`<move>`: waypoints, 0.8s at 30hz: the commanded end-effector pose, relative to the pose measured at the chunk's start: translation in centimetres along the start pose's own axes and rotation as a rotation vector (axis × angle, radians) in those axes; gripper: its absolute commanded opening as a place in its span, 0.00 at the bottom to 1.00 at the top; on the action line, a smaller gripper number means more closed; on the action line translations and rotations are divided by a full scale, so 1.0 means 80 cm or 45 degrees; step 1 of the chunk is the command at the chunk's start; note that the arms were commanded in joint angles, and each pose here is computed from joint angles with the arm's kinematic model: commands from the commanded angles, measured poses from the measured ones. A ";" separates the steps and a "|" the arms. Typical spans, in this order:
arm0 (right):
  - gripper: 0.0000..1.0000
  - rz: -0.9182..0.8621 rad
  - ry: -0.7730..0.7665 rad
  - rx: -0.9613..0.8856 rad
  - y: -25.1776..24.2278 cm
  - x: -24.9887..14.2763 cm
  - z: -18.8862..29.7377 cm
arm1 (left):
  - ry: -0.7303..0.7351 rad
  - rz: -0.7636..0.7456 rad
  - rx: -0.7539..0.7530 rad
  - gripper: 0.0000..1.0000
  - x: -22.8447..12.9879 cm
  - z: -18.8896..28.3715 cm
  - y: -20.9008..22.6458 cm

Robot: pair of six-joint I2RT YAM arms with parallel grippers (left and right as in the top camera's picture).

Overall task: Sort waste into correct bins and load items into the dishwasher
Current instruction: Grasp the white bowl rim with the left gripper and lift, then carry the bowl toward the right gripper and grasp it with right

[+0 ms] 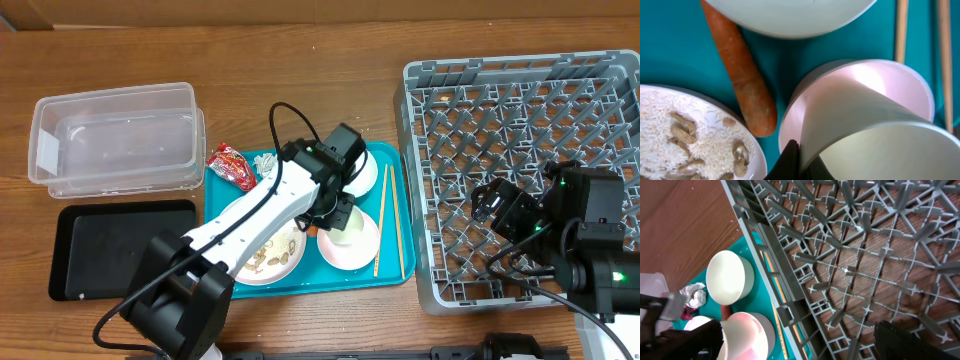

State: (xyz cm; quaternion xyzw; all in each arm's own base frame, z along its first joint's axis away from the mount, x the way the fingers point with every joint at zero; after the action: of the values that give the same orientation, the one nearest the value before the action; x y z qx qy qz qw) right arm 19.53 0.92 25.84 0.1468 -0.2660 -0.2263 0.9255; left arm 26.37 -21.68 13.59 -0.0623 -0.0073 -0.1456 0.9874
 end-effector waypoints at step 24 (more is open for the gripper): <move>0.83 0.642 0.102 1.446 0.146 -0.012 0.098 | -0.368 -0.443 -1.637 0.04 0.029 0.263 -0.026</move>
State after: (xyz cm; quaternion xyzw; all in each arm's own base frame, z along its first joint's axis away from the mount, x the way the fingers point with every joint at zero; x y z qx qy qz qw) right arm 19.75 9.12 34.32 0.5065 -0.3529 0.1446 0.7733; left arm 29.01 -21.05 33.33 -0.6176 -0.0611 -0.2364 0.7476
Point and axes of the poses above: each gripper's point midway between its finger pads, its own z axis back along the fingers, its own y axis along the line the jaws close on, x = y × z, the point moved 6 cm from there along z, back along the fingers, and after that the axes turned 3 degrees about z, right-handed, at the moved point
